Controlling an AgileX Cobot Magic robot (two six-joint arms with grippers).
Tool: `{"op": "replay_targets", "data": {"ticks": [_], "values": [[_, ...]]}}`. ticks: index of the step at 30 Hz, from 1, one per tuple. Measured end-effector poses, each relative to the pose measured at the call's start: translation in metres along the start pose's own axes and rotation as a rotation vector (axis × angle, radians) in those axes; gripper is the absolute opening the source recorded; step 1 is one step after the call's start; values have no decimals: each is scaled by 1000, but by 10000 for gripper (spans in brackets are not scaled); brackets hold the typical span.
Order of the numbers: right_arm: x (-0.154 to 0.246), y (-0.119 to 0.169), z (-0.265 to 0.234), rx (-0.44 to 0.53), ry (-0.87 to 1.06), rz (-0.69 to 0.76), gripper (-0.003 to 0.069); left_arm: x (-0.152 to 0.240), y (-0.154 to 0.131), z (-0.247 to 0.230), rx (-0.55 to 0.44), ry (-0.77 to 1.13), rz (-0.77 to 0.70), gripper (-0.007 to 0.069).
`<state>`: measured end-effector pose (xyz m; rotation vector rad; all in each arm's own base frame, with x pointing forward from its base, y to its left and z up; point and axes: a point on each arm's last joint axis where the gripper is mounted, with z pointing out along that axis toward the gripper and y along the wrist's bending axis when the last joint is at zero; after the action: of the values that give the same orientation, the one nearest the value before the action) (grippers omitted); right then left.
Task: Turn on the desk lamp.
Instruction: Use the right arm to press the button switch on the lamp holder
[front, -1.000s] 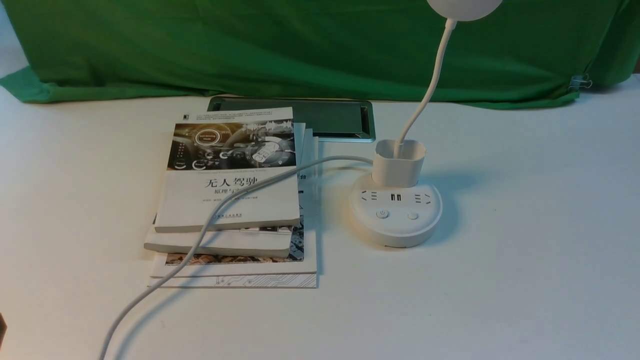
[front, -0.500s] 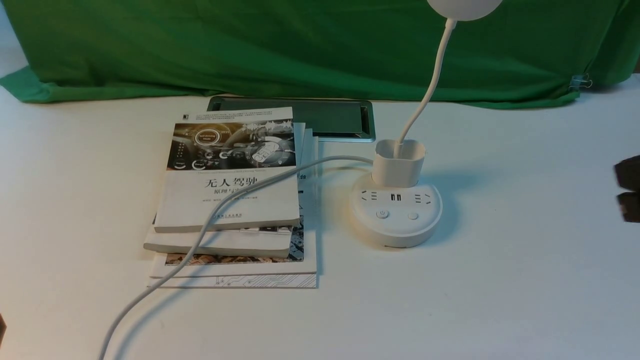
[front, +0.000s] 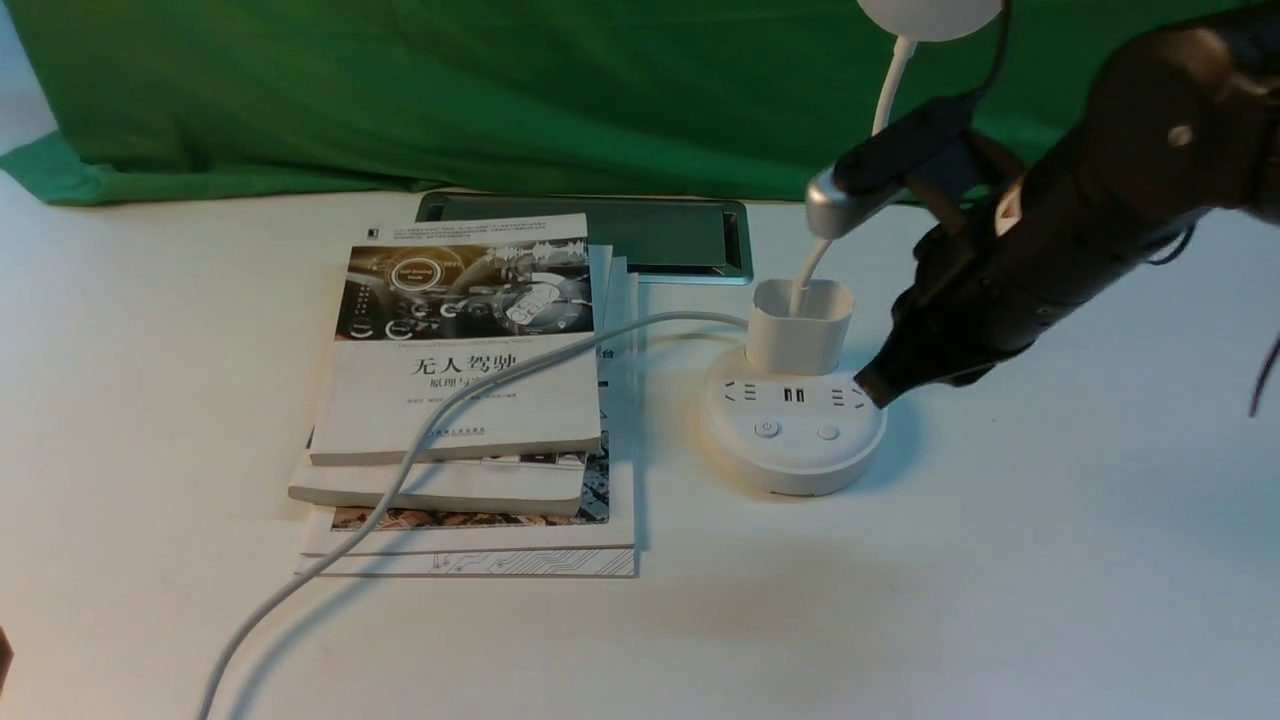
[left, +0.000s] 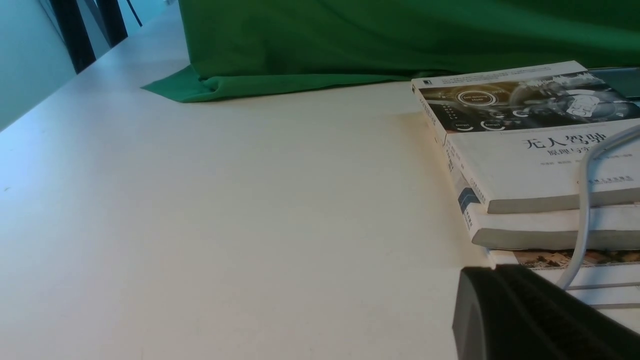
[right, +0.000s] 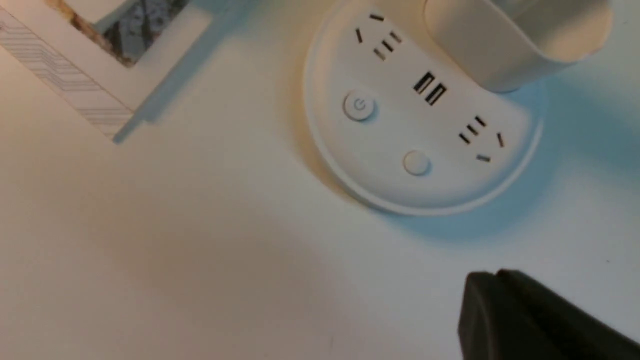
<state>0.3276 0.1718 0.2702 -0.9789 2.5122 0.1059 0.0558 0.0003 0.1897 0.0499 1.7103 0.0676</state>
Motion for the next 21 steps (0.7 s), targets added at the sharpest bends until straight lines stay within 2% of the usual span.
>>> {"op": "replay_targets", "data": {"ticks": [7, 21], "values": [[-2, -6, 55, 11, 21, 1, 30, 0, 0, 0, 0, 0, 0, 21], [-4, -8, 90, 20, -3, 3, 38, 0, 0, 0, 0, 0, 0, 21]]}}
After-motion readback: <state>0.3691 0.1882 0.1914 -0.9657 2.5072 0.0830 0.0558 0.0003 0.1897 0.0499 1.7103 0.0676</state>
